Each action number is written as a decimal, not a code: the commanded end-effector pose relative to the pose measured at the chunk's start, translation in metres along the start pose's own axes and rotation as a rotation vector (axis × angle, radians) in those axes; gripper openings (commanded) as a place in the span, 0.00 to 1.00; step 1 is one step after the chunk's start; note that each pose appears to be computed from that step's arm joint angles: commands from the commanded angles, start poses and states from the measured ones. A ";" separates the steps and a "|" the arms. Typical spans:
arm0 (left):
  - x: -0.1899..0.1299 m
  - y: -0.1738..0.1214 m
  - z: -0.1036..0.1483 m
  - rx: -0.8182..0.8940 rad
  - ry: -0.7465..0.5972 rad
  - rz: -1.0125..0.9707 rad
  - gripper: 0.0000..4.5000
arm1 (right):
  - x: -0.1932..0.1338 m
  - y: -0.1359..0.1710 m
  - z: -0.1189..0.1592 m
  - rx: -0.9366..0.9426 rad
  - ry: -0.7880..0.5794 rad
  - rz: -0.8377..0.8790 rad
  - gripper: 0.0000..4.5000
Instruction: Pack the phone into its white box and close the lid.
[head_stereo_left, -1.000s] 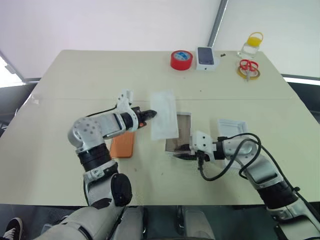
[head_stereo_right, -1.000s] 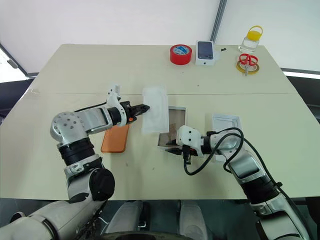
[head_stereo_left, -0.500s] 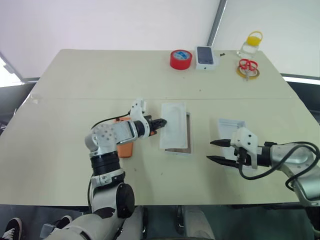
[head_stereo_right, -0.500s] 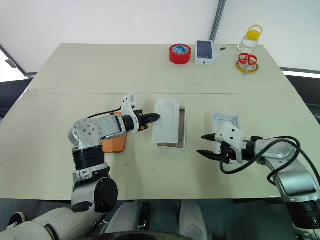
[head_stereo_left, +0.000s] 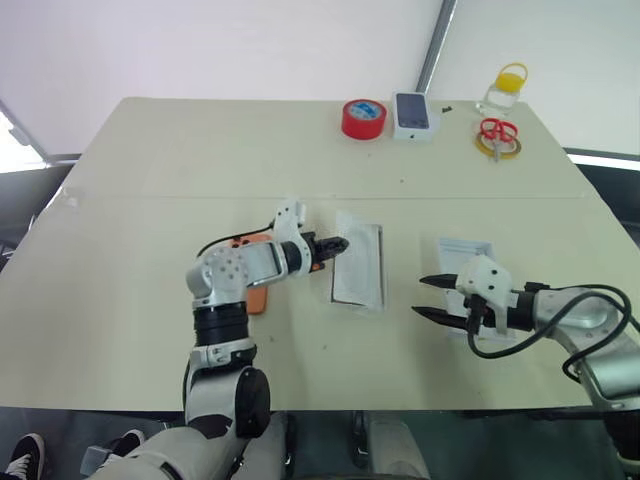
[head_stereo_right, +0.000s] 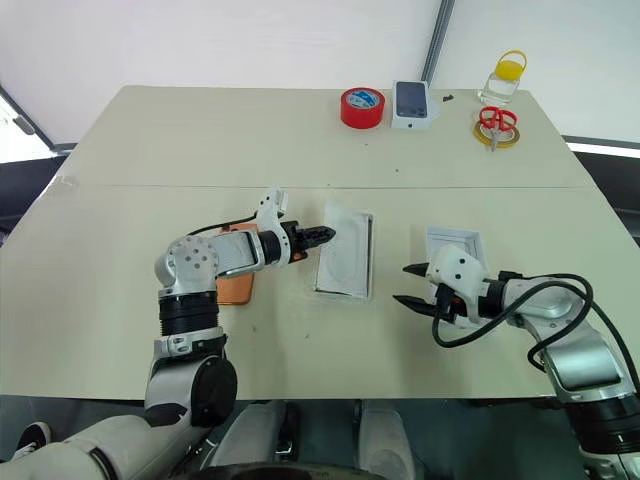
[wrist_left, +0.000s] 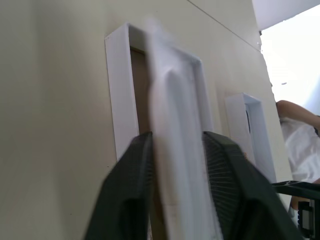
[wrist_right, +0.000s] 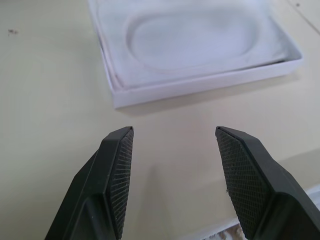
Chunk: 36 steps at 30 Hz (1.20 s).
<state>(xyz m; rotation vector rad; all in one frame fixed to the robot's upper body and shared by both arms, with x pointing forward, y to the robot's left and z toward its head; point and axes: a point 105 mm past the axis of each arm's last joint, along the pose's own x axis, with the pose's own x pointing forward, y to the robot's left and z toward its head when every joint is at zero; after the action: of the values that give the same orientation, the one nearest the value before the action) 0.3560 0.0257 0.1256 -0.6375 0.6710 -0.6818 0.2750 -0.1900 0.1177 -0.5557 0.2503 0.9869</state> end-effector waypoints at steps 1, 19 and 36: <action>-0.005 -0.017 0.012 0.052 -0.030 -0.039 0.73 | 0.001 -0.005 0.010 -0.032 -0.037 -0.018 0.61; -0.090 0.023 0.063 0.542 -0.356 0.068 0.75 | 0.067 -0.015 0.040 -0.145 -0.144 -0.083 0.00; -0.134 0.091 0.070 0.505 -0.435 0.291 0.75 | 0.093 0.008 0.001 -0.356 0.140 0.151 0.00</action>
<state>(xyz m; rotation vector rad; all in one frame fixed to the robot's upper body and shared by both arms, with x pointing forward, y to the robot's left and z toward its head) 0.3616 0.1993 0.1356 -0.1908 0.2176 -0.3877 0.3250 -0.1138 0.0934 -0.9235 0.1569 1.1124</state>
